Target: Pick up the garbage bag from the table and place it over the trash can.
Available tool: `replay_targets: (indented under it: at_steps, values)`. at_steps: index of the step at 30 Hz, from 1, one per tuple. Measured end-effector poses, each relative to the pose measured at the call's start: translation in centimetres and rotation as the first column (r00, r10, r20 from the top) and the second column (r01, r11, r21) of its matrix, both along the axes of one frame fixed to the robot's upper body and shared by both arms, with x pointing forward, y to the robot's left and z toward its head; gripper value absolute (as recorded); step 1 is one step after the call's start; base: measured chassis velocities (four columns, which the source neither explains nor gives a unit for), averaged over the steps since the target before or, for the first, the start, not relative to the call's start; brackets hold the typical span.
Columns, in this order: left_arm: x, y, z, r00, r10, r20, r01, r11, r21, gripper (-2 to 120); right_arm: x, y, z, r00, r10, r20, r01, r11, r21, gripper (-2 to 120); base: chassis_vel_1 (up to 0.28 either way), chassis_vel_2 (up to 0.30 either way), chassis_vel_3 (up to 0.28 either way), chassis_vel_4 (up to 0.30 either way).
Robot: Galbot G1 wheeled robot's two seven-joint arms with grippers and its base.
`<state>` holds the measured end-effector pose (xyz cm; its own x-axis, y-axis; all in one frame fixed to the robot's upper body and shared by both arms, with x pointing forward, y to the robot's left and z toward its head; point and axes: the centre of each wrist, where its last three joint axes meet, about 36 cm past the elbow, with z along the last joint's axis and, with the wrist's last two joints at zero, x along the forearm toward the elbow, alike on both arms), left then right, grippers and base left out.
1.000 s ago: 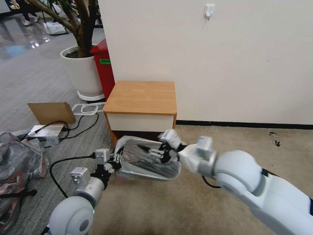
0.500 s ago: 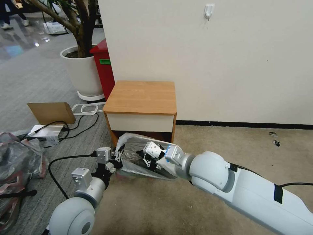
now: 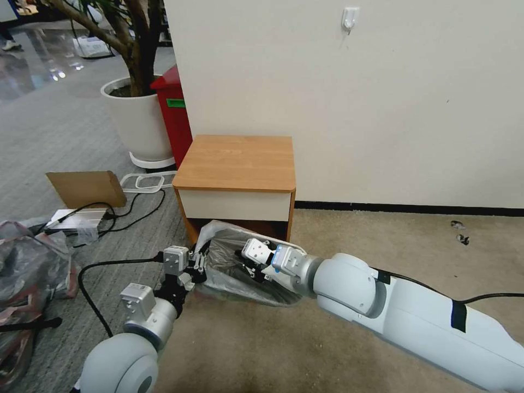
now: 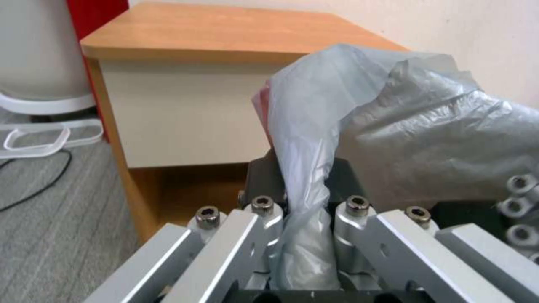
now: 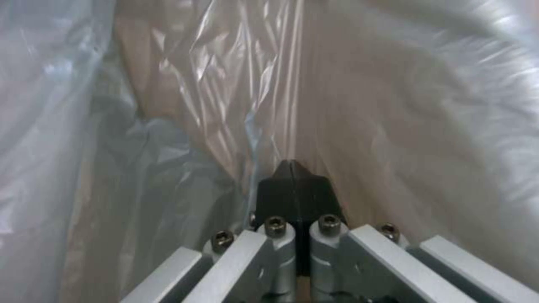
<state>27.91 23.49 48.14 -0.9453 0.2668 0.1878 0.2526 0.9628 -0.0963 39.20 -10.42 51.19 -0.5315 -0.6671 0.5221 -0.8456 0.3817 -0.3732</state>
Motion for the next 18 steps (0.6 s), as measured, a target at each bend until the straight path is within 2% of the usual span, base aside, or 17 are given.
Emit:
replay_targets:
  at_steps: [18]
  values:
    - [0.7,-0.2,0.8,0.999,-0.026,0.021,0.026,0.999,0.019,7,1.7,0.6,-2.2,1.000,-0.010,0.014,0.011,0.996,-0.085,0,0.000,0.000,0.000,0.000]
